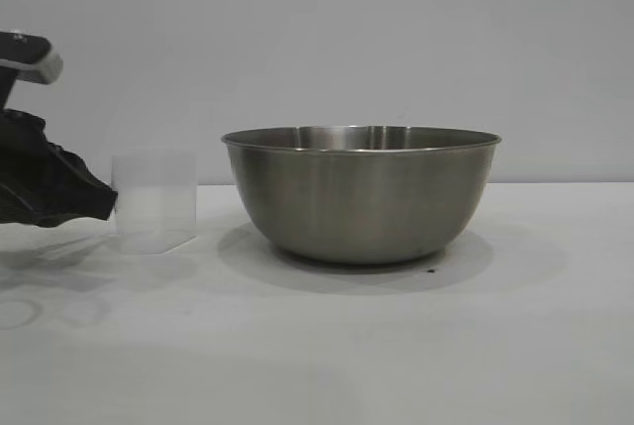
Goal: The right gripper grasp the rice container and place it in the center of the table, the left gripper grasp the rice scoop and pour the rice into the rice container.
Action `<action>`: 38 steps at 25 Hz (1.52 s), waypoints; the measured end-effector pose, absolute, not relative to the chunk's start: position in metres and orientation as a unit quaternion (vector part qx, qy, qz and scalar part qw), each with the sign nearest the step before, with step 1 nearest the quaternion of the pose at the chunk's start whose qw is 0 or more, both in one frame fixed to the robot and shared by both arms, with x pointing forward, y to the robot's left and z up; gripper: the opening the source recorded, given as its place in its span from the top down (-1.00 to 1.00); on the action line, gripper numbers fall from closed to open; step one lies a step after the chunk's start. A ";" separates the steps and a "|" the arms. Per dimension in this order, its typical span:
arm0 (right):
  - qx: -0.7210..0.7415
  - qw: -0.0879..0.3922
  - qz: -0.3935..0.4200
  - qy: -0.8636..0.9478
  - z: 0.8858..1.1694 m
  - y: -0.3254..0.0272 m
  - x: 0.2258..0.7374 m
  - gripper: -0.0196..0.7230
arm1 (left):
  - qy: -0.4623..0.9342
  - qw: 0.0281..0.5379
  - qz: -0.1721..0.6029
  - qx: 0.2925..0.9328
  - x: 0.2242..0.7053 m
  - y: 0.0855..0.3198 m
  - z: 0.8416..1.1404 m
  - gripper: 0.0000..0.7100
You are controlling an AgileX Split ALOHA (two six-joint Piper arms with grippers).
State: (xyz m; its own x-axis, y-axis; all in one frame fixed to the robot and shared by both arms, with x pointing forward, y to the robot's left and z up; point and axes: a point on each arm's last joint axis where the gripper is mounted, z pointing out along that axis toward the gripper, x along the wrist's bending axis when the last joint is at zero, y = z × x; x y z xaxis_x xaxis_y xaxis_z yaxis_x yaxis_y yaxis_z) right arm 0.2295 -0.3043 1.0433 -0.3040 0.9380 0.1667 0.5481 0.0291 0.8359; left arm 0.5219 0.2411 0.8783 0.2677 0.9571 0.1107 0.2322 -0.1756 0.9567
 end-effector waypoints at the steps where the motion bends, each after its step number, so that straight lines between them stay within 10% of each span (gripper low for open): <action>1: 0.545 0.226 0.433 0.681 1.043 -0.304 0.230 0.26 | 0.464 0.454 0.402 0.646 0.519 0.246 0.882 0.53; 10: 0.546 0.226 0.432 0.681 1.043 -0.305 0.230 0.26 | 0.446 0.497 0.455 0.589 0.512 0.296 0.937 0.53; 24: 0.547 0.226 0.432 0.681 1.043 -0.305 0.230 0.26 | 0.423 0.474 0.491 0.595 0.400 0.292 1.063 0.53; 38: 0.547 0.227 0.431 0.681 1.043 -0.305 0.230 0.26 | 0.310 0.557 0.454 0.622 0.308 0.261 1.086 0.53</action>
State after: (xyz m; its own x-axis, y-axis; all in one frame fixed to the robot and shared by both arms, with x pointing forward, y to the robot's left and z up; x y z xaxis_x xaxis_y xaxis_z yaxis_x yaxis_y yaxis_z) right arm 0.2299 -0.3049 1.0427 -0.2987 0.9406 0.1617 0.5484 0.0305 0.8357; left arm 0.3078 0.2613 1.0856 0.3949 0.8920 0.2200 -0.1212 -0.1868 0.9749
